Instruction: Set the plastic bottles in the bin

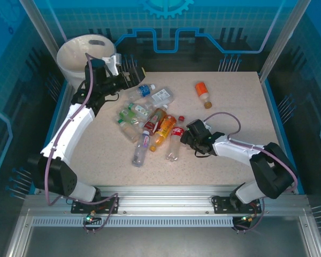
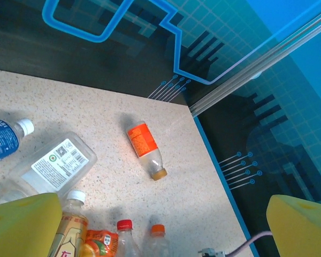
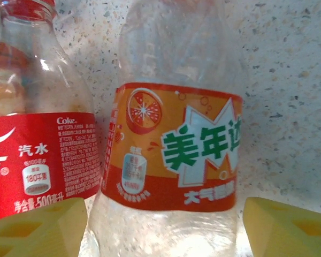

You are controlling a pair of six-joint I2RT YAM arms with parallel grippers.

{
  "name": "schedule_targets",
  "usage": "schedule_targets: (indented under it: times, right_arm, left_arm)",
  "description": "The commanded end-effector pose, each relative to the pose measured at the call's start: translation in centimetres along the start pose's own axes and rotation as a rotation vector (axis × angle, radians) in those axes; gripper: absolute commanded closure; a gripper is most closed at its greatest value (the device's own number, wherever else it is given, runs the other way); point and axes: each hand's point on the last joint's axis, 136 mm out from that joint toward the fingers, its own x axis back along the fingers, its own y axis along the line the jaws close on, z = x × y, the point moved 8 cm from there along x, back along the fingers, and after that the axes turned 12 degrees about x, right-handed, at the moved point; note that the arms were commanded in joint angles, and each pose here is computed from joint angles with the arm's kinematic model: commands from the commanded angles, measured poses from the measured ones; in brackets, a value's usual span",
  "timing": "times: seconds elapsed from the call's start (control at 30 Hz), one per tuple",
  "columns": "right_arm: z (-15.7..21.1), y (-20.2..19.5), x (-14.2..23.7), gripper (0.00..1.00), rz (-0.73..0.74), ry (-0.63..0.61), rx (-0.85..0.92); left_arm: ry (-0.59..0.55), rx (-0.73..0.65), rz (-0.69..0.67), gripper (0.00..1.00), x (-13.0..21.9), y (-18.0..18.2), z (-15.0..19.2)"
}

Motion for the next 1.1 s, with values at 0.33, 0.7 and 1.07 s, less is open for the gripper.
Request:
schedule_targets:
  times: [0.33,0.7,1.07]
  right_arm:
    - [0.2,-0.7,-1.7,0.29,0.057,-0.026,-0.026]
    - [0.5,-1.7,-1.4,0.44,0.091,-0.047,0.055]
    - [-1.0,-1.9,2.8,0.62,0.045,-0.203,0.209]
  left_arm:
    - [0.049,-0.010,0.077,0.01,0.3,-1.2,1.1]
    - [0.106,-0.002,0.100,0.01,-1.0,-1.6,2.2]
    - [0.230,0.061,0.171,0.01,-4.8,-2.3,5.5]
